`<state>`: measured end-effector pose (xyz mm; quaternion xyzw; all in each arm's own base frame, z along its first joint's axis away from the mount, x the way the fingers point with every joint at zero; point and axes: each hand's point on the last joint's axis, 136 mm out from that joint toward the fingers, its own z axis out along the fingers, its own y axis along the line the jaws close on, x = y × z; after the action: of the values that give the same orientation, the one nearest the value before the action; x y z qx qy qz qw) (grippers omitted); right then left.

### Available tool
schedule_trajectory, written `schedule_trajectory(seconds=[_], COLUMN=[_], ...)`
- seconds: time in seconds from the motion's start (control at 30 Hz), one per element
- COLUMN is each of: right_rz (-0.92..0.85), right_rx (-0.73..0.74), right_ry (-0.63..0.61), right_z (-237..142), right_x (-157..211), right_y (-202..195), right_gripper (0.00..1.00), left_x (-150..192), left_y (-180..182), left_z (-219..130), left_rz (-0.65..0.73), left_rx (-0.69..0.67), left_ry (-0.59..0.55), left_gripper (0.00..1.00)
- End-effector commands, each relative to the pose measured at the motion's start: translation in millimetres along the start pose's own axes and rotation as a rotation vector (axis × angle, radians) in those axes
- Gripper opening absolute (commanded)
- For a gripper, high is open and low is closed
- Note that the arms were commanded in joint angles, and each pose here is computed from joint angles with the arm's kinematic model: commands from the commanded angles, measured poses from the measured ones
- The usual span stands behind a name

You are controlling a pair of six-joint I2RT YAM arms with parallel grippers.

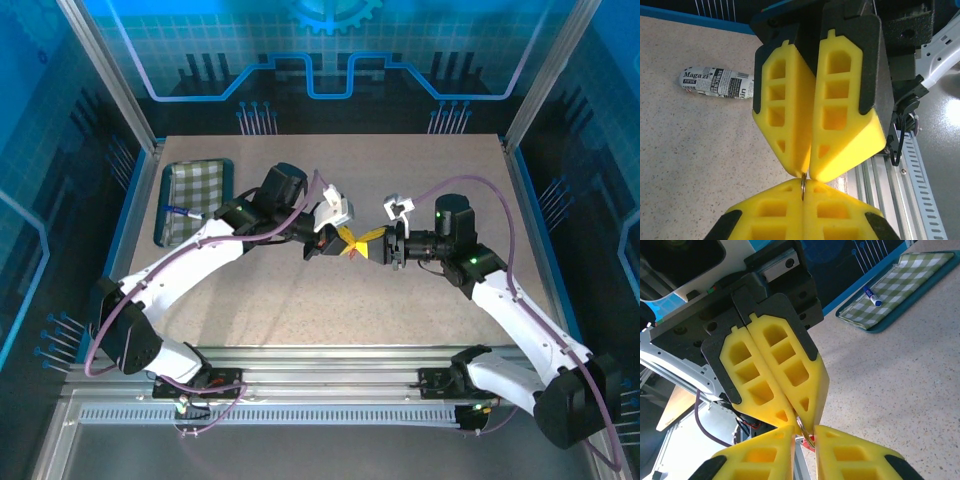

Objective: Remove the keys from the keyring

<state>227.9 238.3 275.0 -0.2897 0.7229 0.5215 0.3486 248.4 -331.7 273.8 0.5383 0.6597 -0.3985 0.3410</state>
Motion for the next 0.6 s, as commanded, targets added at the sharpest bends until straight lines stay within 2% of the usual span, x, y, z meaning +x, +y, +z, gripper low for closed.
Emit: schedule_trajectory(seconds=[0.0,0.13,0.3,0.57], right_rz=[-0.067,-0.050,-0.049,-0.004], right_rx=[-0.118,-0.145,-0.119,-0.025], right_ry=[-0.007,0.009,-0.005,-0.029], right_z=[1.6,4.5,4.6,4.5], right_x=[-10.8,-10.2,-12.1,-13.3], right_y=[28.3,28.9,25.0,6.7], right_gripper=[0.13,0.00,0.00,0.00], left_x=[-26.5,-28.5,-27.1,-22.6], left_y=[-6.0,-2.8,0.7,19.1], left_z=[-10.4,-10.6,-9.6,-11.6], left_rz=[0.059,0.059,0.053,0.032], left_rx=[0.011,-0.001,-0.009,-0.090], left_ry=[-0.087,-0.100,-0.103,-0.118], left_gripper=[0.02,0.03,0.06,0.39])
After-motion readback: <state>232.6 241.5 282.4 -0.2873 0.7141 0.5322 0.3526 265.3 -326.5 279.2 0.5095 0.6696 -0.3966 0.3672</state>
